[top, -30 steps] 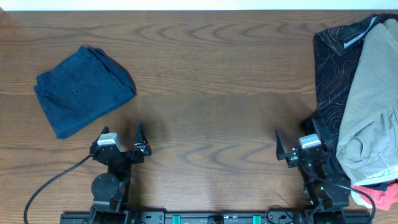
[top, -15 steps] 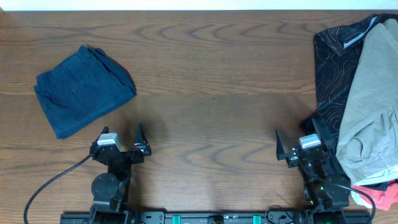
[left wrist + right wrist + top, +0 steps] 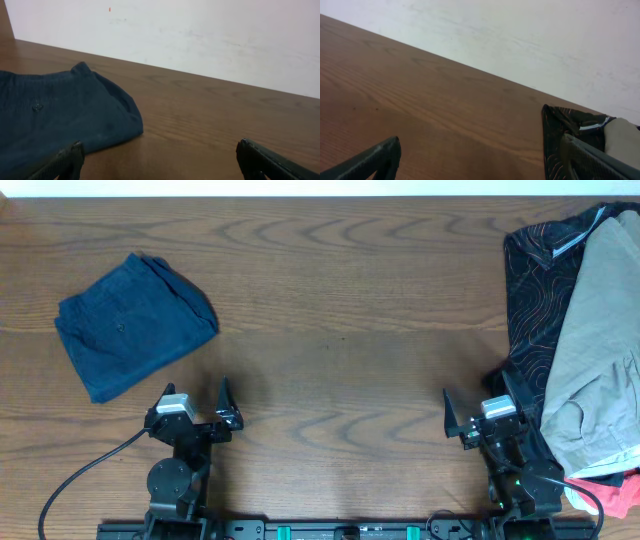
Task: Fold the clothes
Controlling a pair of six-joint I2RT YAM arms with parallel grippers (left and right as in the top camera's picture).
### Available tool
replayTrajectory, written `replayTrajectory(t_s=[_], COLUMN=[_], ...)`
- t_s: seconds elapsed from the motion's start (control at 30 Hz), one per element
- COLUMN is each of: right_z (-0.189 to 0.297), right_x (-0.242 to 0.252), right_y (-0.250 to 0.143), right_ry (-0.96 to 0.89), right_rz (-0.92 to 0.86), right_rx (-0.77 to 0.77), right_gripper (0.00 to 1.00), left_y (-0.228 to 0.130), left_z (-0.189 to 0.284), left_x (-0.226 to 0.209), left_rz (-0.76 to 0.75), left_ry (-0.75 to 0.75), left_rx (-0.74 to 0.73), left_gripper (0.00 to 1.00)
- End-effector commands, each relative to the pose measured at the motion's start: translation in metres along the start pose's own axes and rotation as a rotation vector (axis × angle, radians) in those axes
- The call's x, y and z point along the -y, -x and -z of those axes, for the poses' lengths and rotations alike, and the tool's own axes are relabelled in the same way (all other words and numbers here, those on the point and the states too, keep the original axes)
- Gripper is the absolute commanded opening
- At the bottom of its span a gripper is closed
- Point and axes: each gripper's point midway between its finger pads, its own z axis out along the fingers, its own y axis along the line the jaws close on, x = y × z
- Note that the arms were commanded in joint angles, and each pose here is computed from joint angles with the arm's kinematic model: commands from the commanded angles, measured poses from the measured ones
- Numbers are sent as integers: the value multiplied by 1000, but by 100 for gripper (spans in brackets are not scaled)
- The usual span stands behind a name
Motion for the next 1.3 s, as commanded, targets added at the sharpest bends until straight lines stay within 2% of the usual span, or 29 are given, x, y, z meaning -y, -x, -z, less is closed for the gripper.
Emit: replayTrajectory(t_s=[0.0,0.93,1.27], right_z=[0,0,0], right_x=[-1,-1,12], right_y=[-1,-1,-8], right_ry=[-1,0,-76], right_rz=[12,11,-159], right_rx=[-5,-5,-40], right_gripper=[99,99,99], left_y=[-15,-15,-16], left_z=[-1,-1,0], left_x=[-7,-7,-6], left_rz=[-15,-15,-5], left_ry=[29,29,22], left_rx=[-46,-47,-53], left_gripper=[98,98,98])
